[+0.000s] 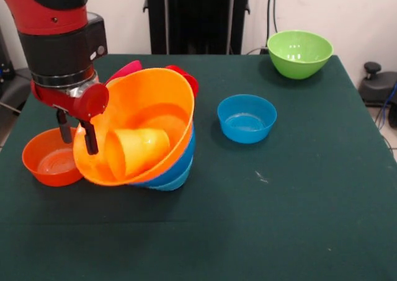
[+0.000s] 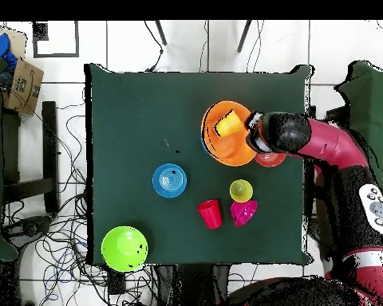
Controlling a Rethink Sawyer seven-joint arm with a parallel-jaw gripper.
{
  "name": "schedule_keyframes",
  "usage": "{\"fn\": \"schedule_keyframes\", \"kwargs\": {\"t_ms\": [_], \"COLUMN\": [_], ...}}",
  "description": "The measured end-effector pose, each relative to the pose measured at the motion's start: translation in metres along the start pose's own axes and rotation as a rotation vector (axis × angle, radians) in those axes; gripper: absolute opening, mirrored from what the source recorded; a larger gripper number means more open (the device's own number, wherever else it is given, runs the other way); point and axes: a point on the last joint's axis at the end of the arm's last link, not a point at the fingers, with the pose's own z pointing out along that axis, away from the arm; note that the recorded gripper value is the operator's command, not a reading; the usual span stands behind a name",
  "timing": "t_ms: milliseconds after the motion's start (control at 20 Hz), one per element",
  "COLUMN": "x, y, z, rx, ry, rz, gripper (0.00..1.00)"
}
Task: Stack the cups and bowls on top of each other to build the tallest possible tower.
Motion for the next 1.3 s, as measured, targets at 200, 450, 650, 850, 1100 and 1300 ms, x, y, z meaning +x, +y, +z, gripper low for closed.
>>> {"fn": "schedule_keyframes", "kwargs": {"t_ms": [200, 450, 650, 850, 1100, 1300], "x": [-0.008, -0.016, -0.021, -0.02, -0.001, 0.017], "y": [0.007, 0.019, 0.035, 0.05, 0.083, 0.102], "z": [-0.037, -0.079, -0.115, -0.139, -0.172, -0.188], "rx": [0.016, 0.029, 0.029, 0.033, 0.056, 0.068], "ry": [0.002, -0.014, -0.042, -0.069, -0.114, -0.134], "rz": [-0.004, -0.016, -0.028, -0.043, -0.1, -0.137], "gripper": [1.0, 1.0, 1.0, 1.0, 1.0, 1.0]}}
